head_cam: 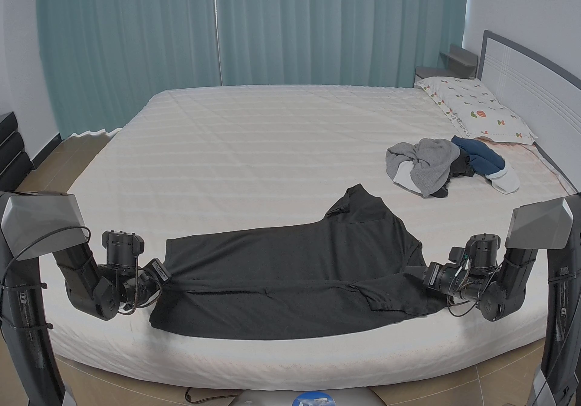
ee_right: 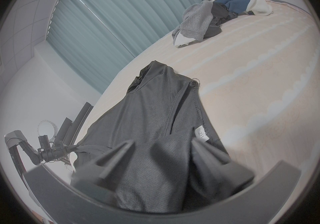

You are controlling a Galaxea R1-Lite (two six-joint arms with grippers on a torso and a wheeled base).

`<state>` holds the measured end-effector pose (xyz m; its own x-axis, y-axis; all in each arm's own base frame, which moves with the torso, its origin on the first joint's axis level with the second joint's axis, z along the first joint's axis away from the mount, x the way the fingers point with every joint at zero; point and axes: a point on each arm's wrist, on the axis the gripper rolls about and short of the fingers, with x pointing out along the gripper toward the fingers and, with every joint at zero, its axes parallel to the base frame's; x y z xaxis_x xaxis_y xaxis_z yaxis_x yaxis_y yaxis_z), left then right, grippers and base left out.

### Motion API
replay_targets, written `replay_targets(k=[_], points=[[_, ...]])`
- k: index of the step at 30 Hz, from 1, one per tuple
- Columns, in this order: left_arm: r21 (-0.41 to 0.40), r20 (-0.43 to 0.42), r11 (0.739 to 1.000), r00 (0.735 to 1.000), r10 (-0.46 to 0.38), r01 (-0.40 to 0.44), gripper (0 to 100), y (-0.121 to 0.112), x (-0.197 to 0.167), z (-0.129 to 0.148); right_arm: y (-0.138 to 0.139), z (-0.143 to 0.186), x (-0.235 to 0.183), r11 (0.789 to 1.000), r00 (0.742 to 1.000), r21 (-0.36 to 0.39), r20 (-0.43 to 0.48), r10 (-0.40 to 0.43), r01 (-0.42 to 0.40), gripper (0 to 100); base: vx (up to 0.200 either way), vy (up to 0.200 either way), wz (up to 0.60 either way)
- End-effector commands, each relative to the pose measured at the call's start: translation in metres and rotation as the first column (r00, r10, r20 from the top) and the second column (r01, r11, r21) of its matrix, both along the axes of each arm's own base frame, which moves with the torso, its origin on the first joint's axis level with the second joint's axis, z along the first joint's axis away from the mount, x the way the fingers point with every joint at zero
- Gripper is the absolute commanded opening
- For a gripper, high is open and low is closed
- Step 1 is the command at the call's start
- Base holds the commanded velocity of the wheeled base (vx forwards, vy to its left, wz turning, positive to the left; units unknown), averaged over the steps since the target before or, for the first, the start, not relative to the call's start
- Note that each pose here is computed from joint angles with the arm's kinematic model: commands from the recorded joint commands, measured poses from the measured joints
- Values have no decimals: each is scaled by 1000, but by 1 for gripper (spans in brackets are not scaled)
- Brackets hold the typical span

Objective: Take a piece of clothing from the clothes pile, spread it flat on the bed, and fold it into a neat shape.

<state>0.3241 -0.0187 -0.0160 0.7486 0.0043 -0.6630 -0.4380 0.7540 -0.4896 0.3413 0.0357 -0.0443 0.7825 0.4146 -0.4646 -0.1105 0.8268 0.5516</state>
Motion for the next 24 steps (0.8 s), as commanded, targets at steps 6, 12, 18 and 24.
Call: replay_targets(k=[6, 12, 18, 24], points=[[1, -4, 1000, 1000, 0, 0, 0, 0, 1, -3, -5, 4, 1, 1000, 1000, 12, 17, -18, 17, 0, 0, 0, 0], [1, -3, 1000, 1000, 1, -1, 0, 0, 1, -3, -6, 2, -3, 1000, 1000, 20, 26, -16, 16, 0, 0, 0, 0], [1, 2, 1000, 1000, 6, -6, 100, 2, 1, -2, -5, 3, -6, 999, 999, 34, 49, -19, 18, 0, 0, 0, 0], [-17, 44, 1000, 999, 18, -18, 100, 7, 4, 10, -5, 7, -7, 995, 997, 95, 68, -22, 15, 0, 0, 0, 0]])
